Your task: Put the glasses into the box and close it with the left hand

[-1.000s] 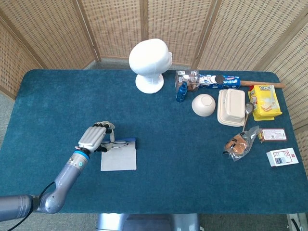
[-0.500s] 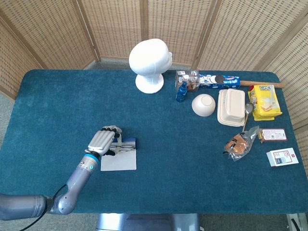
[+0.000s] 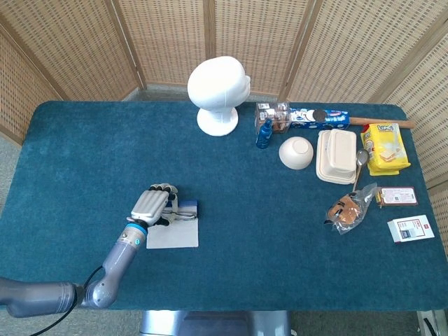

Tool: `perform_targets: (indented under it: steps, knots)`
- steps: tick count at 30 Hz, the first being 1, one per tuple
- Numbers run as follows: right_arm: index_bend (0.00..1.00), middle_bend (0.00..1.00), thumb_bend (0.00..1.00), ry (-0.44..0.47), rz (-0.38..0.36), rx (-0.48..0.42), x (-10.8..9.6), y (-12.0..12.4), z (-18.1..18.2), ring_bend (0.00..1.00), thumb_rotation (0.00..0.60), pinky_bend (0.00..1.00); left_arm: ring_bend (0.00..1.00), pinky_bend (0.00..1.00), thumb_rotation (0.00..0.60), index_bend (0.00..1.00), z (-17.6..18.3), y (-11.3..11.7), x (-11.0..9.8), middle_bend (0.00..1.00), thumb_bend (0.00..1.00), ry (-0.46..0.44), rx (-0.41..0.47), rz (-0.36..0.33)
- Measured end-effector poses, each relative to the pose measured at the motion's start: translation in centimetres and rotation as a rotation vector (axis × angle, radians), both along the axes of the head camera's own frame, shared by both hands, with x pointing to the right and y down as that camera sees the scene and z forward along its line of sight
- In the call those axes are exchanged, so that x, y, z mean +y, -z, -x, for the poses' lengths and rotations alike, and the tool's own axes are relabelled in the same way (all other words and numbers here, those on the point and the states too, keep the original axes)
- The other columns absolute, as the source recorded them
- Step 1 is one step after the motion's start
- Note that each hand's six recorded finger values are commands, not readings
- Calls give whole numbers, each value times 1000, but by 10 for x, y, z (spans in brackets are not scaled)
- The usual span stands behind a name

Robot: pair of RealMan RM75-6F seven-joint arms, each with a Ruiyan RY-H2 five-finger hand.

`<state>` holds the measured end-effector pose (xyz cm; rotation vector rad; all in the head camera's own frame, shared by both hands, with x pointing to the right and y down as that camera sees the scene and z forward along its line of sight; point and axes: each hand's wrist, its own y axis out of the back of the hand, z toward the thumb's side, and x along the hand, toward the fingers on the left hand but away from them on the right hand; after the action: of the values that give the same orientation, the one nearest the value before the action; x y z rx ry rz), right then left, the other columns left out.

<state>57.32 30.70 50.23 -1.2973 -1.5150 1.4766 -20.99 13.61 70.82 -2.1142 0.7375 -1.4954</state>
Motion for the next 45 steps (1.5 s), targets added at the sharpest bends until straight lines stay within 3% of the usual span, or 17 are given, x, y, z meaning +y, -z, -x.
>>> perform_targets:
  steps: [28, 39, 45]
  knots:
    - [47, 166, 391, -8, 4, 1, 2, -1, -2, 126, 570, 281, 139, 101, 600, 602, 10, -4, -1, 224, 397, 0, -57, -35]
    - [48, 166, 392, -9, 1, 5, 2, 1, -3, 127, 570, 281, 96, 98, 600, 314, 11, -6, 0, 181, 399, -25, -91, -55]
    - [47, 166, 391, -8, -1, 3, 2, 1, -2, 126, 571, 281, 81, 95, 600, 261, 7, -1, 4, 164, 399, -30, -71, -56]
